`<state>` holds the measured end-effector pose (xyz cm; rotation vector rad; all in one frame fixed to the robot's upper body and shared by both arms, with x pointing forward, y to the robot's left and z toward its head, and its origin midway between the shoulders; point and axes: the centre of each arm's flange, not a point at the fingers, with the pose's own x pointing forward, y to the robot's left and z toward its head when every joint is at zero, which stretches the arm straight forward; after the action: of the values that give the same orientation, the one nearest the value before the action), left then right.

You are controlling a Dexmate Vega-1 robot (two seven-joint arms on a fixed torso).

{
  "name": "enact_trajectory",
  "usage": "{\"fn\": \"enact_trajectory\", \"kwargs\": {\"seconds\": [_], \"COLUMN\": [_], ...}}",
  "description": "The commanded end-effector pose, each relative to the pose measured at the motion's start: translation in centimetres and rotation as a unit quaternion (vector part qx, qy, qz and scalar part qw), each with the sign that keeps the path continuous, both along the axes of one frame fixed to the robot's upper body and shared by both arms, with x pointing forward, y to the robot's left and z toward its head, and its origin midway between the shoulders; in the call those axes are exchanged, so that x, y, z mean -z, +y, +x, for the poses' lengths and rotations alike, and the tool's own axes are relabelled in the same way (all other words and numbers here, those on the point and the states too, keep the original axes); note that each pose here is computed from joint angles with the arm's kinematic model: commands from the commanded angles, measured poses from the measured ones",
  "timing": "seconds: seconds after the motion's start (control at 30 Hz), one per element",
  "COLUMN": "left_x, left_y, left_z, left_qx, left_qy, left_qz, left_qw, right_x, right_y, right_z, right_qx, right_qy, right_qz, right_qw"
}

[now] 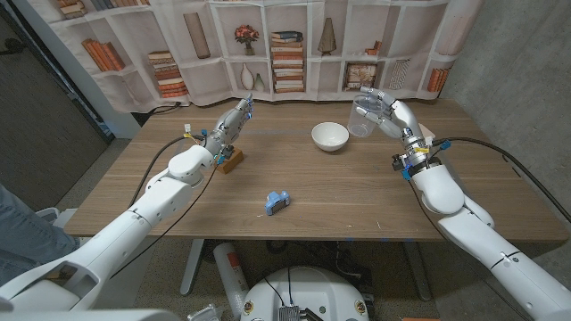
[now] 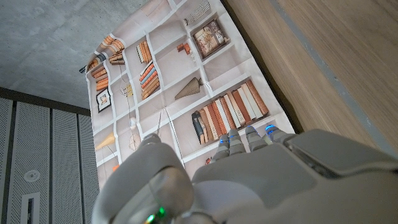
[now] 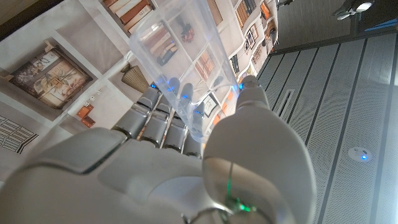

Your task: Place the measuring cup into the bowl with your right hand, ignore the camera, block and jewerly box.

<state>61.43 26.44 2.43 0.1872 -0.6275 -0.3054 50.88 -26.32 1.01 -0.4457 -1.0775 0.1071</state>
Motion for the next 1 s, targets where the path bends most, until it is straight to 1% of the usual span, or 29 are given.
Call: {"fn": "enact_trajectory", "kwargs": {"seconds": [0.03,0.23,0.67,1.0], "left_x": [0.2,0.3,0.3,0.3], "left_y": [-0.1,-0.2,0.1,0.2], "left_z": [-0.5,-0.7,-0.9,-0.8], "left_qx": [-0.002,-0.002,-0.004,-0.002], "left_qy": [0.000,0.001,0.000,-0.001], "left_qz": [0.004,0.006,0.006,0.005], "left_qw": [1.000,1.000,1.000,1.000], "right_x": [-0.6,-0.6,-1.2,-1.5], "right_y": [0.6,1.0,1.8,2.9], "right_z": [0.8,1.3,2.5,3.7], "right_qx": [-0.003,-0.004,0.003,0.000], "right_qy": [0.003,0.008,0.003,0.000], "right_qz": [-0.004,-0.005,0.000,0.004], "right_qw": [1.0000,1.0000,1.0000,1.0000]}}
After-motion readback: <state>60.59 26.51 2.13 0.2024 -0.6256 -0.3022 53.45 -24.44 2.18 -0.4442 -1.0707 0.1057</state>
